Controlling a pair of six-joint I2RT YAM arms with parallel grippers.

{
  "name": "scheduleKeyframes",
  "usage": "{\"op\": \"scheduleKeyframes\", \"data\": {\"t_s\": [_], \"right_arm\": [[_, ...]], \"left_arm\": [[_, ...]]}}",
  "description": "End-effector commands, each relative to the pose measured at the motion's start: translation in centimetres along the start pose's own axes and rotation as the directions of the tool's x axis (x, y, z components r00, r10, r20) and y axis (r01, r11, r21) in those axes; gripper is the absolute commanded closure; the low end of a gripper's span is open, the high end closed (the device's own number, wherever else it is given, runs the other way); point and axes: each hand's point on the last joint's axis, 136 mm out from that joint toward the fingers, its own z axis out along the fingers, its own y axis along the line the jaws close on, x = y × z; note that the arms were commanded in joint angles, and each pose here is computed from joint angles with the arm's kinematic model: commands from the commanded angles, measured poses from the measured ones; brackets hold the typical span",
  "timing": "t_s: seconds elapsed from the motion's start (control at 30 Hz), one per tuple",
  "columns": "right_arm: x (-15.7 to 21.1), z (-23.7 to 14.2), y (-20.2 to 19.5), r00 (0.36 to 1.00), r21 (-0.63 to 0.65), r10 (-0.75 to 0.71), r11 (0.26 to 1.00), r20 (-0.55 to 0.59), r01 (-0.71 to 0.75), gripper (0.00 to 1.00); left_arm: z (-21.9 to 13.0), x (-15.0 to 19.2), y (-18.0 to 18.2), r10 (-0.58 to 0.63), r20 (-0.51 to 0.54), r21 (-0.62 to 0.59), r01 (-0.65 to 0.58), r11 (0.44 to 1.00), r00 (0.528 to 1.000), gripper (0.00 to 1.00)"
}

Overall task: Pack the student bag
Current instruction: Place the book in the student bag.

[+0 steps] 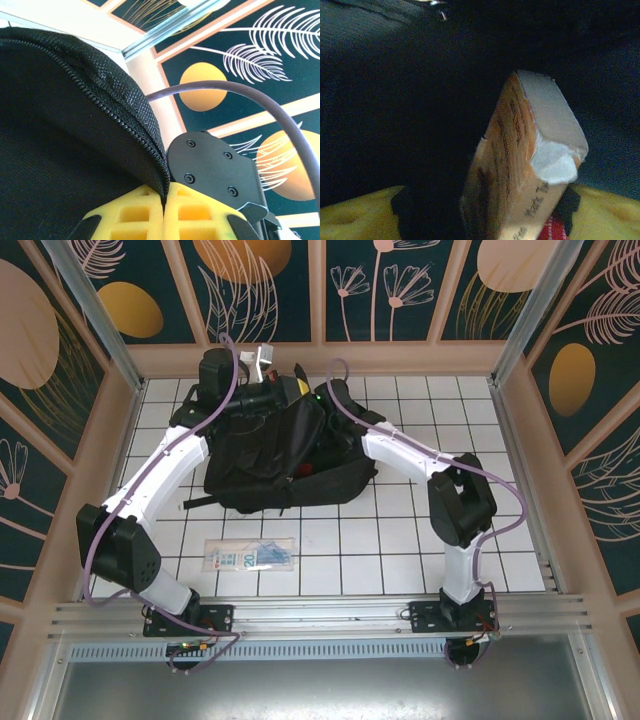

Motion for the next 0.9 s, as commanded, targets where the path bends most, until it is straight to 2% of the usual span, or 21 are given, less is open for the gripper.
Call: {"op": "scheduleKeyframes", "data": {"t_s": [0.0, 0.27, 0.37, 0.43, 0.53, 0.67, 0.8, 0.87], "right_arm": [[-2.6, -3.8, 1.4, 0.993, 0.009, -0.086, 0.996, 0.087, 0.085, 0.20], [-5.3, -9.8, 0.7, 0.965, 0.046, -0.182, 0.983, 0.188, 0.176, 0.18], [-4.2, -12.6, 2.4, 0.940, -0.049, -0.285, 0.953, 0.188, 0.298, 0.20], [-1.8, -14.5, 3.4, 0.900, -0.119, -0.398, 0.899, 0.181, 0.421, 0.24], [2.4, -16.0, 2.3, 0.861, -0.208, -0.488, 0.836, 0.142, 0.508, 0.24], [8.7, -15.9, -1.4, 0.875, -0.347, -0.484, 0.824, -0.018, 0.448, 0.28], [15.8, -14.4, -4.4, 0.813, -0.434, -0.534, 0.804, -0.230, 0.405, 0.27], [18.1, -13.1, -5.6, 0.781, -0.411, -0.551, 0.811, -0.295, 0.417, 0.24]], "left_arm": [[-0.4, -2.0, -2.5, 0.096, 0.065, 0.045, -0.099, 0.994, 0.993, 1.00], [0.7, -2.6, 0.3, 0.086, 0.076, -0.033, -0.084, 0.996, 0.993, 1.00], [1.4, -2.9, 1.4, 0.094, 0.063, -0.068, -0.089, 0.994, 0.994, 1.00], [1.6, -3.5, 2.2, 0.106, 0.065, -0.106, -0.099, 0.989, 0.992, 1.00], [1.2, -5.1, 3.1, 0.110, 0.092, -0.134, -0.097, 0.986, 0.990, 1.00], [0.7, -6.8, 5.6, 0.100, 0.122, -0.176, -0.078, 0.981, 0.987, 1.00], [0.3, -6.7, 6.9, 0.134, 0.114, -0.226, -0.106, 0.968, 0.984, 1.00], [0.0, -6.4, 7.6, 0.142, 0.114, -0.248, -0.110, 0.962, 0.983, 1.00]]}}
